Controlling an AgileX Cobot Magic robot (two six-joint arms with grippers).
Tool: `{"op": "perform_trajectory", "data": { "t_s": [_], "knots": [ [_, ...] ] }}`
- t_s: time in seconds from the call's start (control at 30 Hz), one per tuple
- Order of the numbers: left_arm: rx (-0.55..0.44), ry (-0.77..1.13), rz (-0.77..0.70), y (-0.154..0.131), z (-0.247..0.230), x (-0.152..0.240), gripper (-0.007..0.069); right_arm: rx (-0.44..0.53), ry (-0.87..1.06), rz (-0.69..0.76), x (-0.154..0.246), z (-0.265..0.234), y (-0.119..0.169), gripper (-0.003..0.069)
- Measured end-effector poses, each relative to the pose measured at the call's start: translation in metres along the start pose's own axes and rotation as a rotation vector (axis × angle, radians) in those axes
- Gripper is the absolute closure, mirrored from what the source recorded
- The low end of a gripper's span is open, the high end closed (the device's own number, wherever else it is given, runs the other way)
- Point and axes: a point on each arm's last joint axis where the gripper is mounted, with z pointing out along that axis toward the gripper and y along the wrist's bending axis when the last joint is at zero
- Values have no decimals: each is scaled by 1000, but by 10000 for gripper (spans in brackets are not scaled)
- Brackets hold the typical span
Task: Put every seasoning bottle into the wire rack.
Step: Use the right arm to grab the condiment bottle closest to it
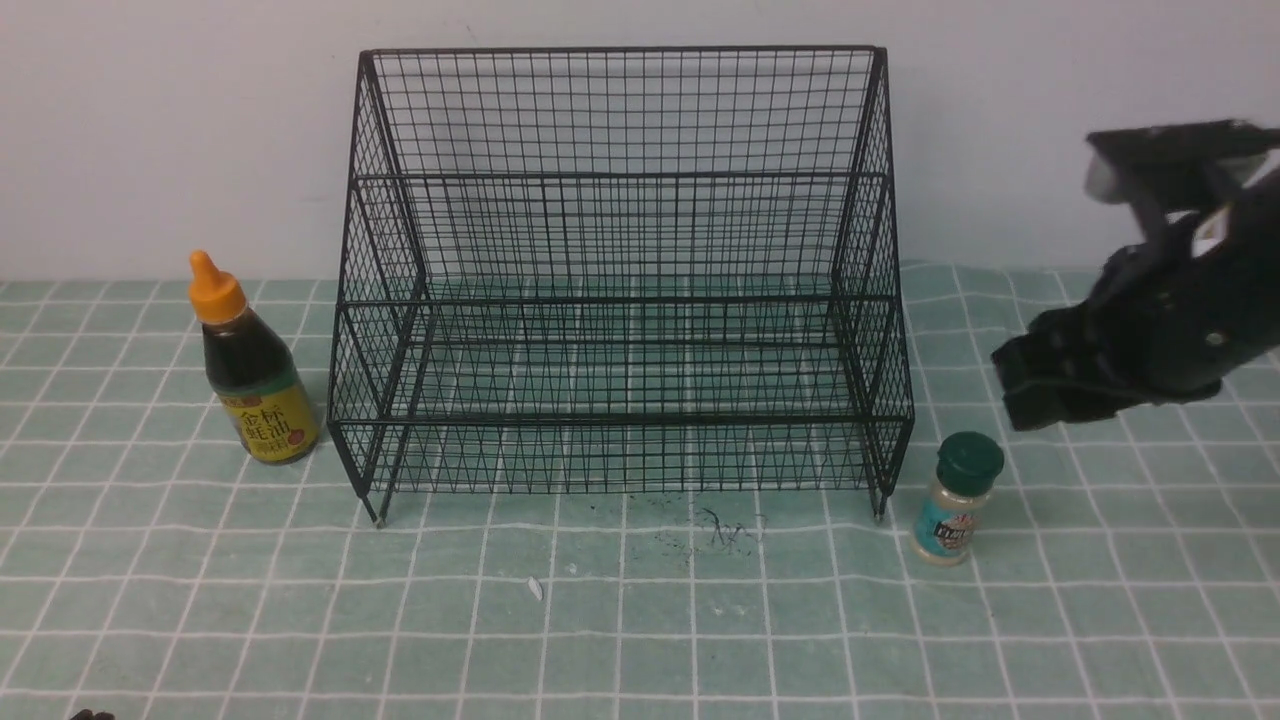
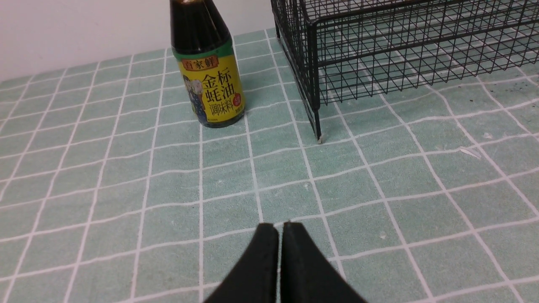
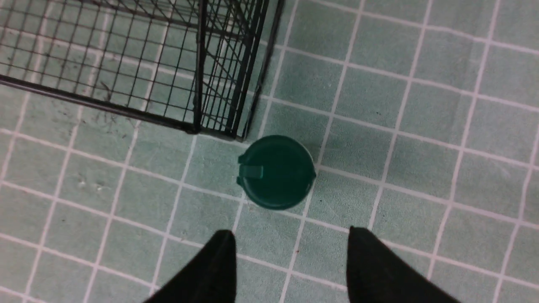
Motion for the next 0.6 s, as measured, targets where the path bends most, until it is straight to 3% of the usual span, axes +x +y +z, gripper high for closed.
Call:
{"op": "perform_trajectory", "data": {
  "t_s": [0.23,0.6],
  "knots": [
    [0,0,0,0,0,0,631,35,27,6,-8,40,-1,148],
    [0,0,0,0,0,0,631,24,61,28,-11,80,-2,141]
  ]
}}
